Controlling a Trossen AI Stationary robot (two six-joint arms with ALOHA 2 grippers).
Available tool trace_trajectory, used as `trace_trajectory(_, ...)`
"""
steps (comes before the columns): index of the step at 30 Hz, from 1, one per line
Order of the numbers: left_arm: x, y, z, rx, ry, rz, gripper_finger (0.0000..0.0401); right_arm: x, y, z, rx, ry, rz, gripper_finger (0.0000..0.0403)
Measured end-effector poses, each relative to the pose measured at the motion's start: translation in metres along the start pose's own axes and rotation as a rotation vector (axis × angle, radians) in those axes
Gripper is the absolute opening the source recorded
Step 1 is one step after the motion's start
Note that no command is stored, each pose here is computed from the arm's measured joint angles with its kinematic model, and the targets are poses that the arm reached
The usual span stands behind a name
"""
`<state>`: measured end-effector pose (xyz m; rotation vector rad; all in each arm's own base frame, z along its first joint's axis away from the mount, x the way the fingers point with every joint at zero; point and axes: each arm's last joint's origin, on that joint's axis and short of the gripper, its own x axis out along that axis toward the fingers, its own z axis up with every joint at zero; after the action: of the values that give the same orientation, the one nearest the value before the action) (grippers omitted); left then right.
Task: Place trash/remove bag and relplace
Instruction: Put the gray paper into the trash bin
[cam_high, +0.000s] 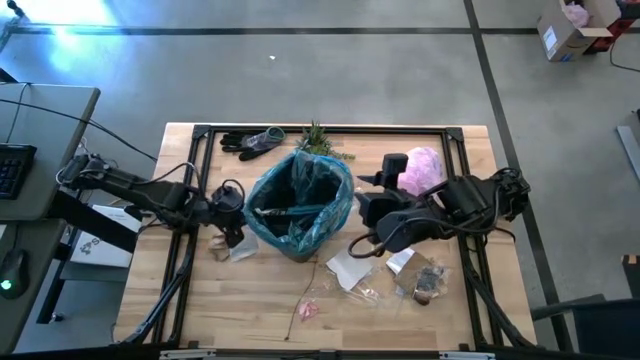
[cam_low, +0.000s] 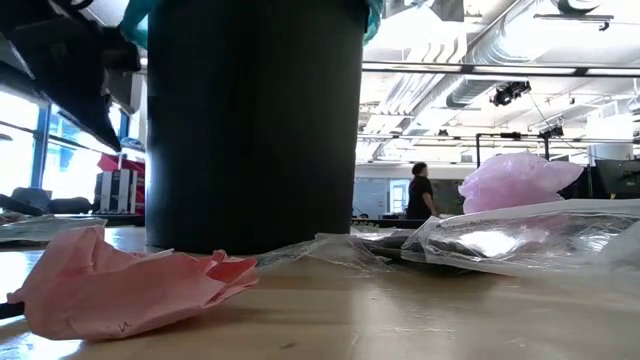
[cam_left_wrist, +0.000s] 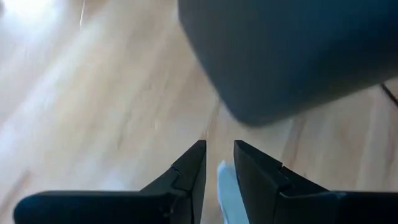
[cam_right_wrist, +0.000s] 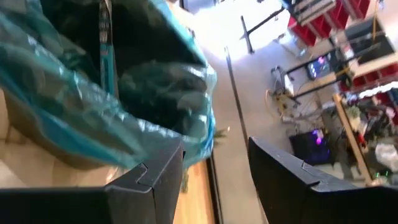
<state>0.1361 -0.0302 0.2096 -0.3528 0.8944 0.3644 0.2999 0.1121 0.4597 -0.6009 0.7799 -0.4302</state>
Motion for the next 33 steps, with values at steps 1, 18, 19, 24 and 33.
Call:
trace_trajectory(1,0.0,0.0,-0.002,-0.038,0.018,0.004,0.0067,0.0,0.0,-0.002,0.008,0.015,0.002,0.0167)
trace_trajectory(18,0.02,-0.014,-0.036,-0.198,0.306,0.166,0.0067,-0.003,0.007,-0.007,0.08,0.059,0.166,0.0167)
trace_trajectory(19,0.022,-0.016,-0.037,-0.195,0.316,0.171,0.0067,-0.004,0.008,-0.007,0.085,0.059,0.179,0.0167)
trace_trajectory(24,0.033,-0.028,-0.042,-0.172,0.333,0.169,0.0067,-0.008,0.012,-0.007,0.102,0.058,0.228,0.0167)
trace_trajectory(33,0.063,-0.045,-0.048,-0.133,0.342,0.189,0.0067,-0.026,0.026,-0.007,0.092,0.023,0.27,0.0167)
